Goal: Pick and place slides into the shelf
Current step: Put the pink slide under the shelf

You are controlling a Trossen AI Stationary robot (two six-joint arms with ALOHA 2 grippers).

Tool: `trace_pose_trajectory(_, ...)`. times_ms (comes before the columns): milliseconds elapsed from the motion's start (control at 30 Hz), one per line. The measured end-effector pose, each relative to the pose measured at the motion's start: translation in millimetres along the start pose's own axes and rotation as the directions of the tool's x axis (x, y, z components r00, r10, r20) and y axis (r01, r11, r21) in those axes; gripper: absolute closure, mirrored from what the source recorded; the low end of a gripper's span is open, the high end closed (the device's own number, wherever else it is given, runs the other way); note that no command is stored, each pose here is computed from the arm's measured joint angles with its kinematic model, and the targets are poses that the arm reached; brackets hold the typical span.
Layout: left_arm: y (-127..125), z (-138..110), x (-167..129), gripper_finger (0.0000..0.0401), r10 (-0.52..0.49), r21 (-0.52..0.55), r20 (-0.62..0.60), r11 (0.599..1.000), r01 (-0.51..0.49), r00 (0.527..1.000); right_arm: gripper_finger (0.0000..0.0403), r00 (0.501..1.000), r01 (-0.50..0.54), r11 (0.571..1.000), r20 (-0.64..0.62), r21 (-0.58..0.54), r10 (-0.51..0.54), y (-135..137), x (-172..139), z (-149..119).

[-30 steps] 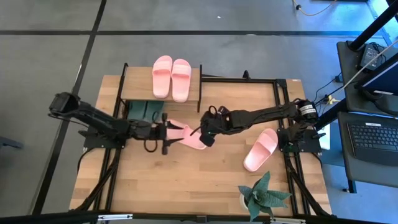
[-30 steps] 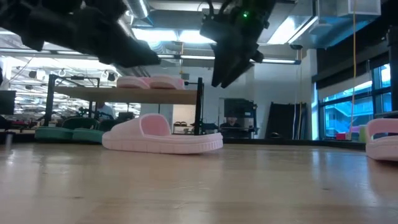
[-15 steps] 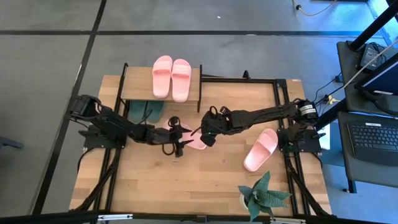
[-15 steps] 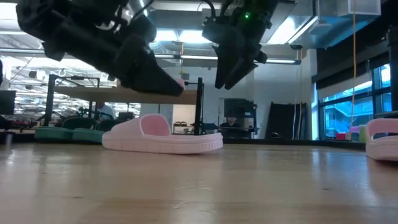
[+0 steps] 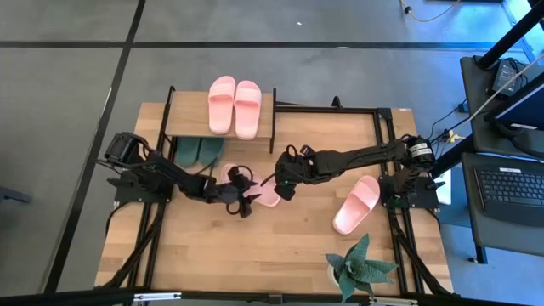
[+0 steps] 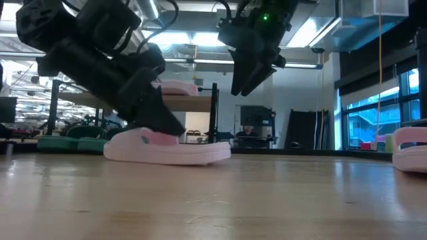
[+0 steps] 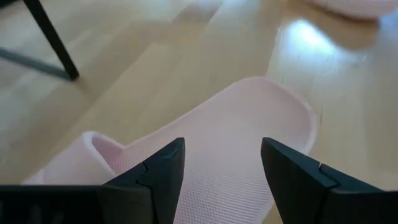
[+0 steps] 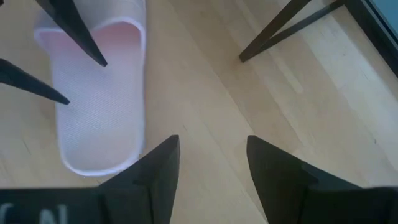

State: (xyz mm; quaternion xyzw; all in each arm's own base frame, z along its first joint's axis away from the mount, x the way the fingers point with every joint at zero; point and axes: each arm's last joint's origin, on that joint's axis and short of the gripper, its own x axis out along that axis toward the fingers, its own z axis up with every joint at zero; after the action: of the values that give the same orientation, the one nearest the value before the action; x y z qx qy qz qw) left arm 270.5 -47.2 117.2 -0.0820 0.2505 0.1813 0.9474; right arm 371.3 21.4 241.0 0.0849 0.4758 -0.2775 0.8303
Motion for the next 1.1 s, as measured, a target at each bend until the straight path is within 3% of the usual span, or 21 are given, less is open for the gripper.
trace_pose_trajectory(233, -2, -12, -4, 0.0197, 0.002, 0.055, -0.103, 0.998, 0.004, 0.995, 0.0214, 1.0, 0.001, 1.0, -0.002, -0.002, -0.001, 0, 0, 0)
trace_pose_trajectory(567, -3, -15, -13, 0.0197, -0.159, 0.162, -0.27, 0.965, 0.208, 0.95, 0.0214, 1.0, 0.002, 1.0, -0.005, -0.004, -0.002, 0, 0, -1)
trace_pose_trajectory(700, -2, -15, -20, 0.0197, -0.218, 0.239, -0.343, 0.921, 0.309, 0.914, 0.0214, 1.0, 0.002, 1.0, -0.006, -0.004, -0.002, 0, 0, -1)
trace_pose_trajectory(867, -5, -17, -25, 0.0197, -0.336, 0.29, -0.407, 0.835, 0.468, 0.85, 0.0215, 1.0, 0.001, 1.0, -0.005, -0.003, -0.001, 0, 0, -1)
trace_pose_trajectory(1100, -3, -18, -25, 0.0197, -0.362, 0.399, -0.439, 0.741, 0.54, 0.822, 0.0215, 1.0, 0.001, 1.0, -0.005, -0.004, -0.001, 0, 0, -1)
